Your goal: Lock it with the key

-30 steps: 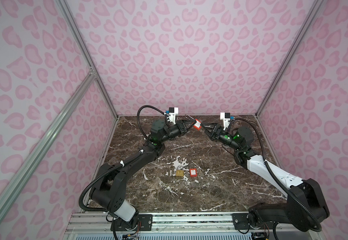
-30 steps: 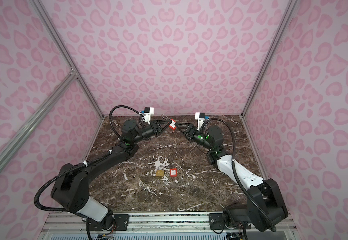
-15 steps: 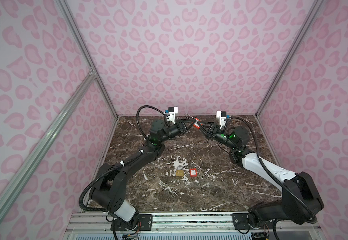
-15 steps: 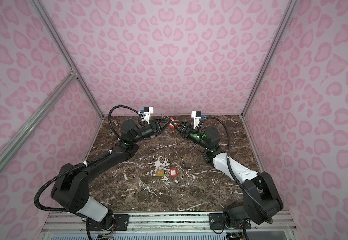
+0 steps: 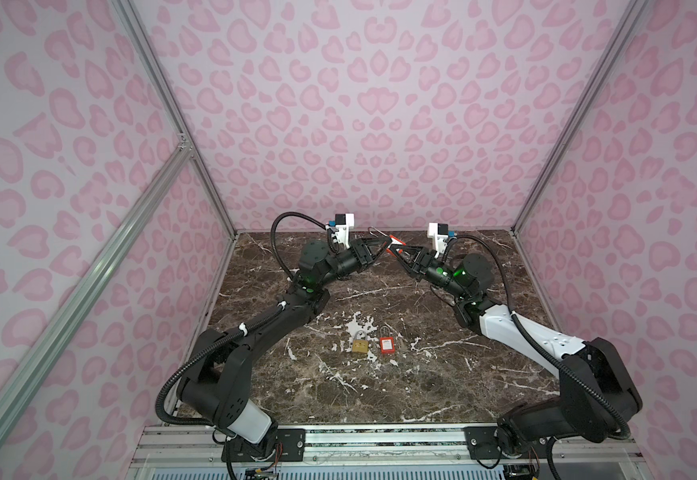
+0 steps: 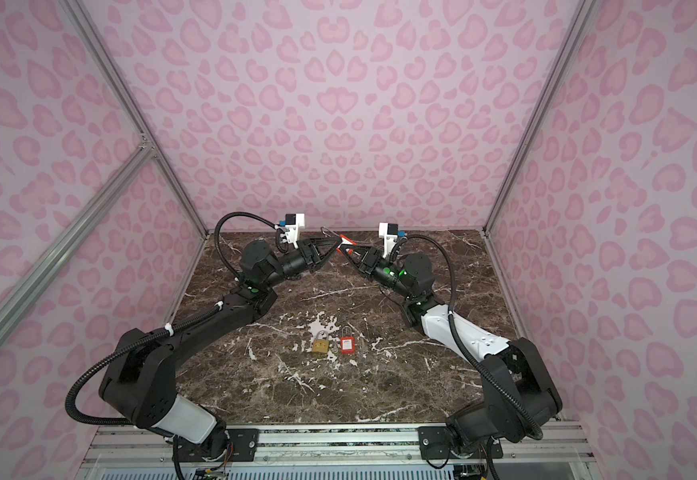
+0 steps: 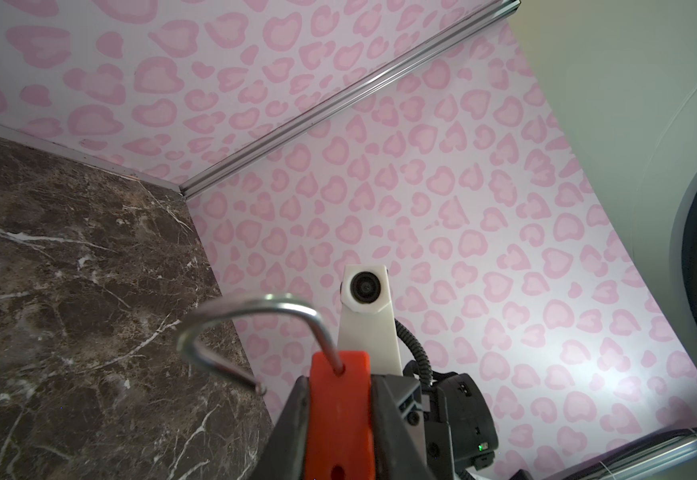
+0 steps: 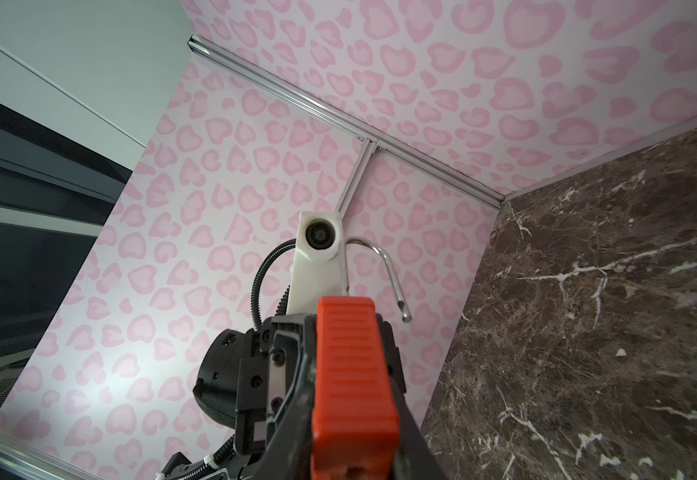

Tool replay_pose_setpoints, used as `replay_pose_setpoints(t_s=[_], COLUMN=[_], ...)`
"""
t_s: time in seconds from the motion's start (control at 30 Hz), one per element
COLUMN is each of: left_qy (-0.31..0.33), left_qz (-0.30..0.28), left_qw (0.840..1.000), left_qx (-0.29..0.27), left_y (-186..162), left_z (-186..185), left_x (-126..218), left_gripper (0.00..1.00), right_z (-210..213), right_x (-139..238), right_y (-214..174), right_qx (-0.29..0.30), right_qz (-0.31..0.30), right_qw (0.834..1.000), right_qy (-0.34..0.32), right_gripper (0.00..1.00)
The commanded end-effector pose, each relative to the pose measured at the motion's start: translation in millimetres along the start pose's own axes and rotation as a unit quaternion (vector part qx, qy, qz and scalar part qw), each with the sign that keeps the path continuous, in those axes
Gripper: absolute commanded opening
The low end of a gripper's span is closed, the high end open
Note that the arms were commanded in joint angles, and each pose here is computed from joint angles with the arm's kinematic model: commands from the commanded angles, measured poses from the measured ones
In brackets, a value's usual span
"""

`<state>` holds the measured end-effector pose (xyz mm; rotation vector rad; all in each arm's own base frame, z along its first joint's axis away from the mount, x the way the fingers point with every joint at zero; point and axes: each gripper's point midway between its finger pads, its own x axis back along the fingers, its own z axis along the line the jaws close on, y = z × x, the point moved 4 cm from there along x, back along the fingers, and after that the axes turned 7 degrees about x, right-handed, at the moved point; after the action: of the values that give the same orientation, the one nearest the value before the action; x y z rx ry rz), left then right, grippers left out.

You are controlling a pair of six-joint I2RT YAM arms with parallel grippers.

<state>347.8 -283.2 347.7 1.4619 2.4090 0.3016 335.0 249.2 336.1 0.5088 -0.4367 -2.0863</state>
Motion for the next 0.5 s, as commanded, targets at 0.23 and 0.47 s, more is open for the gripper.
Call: replay_pose_setpoints(t_s=[0.23,0.47], left_qy=[-0.023,-0.013], left_qz=[-0.004,-0.012], left_qw=[1.000,1.000], left_qx=[-0.018,-0.025], left_y=[1.0,3.5], left_z=[-13.2,-11.4], left_x=[2.1,8.4], left_gripper=[0.32,0.50], right_z=[9.8,10.5], right_x=[0.3,8.4], right_y=[2.2,2.6], right_qx=[0.022,0.027], right_qz=[-0.004,-0.001], right_qw=[1.000,1.000], right_qy=[0.015,0.004], right_gripper=[0.17,0.15])
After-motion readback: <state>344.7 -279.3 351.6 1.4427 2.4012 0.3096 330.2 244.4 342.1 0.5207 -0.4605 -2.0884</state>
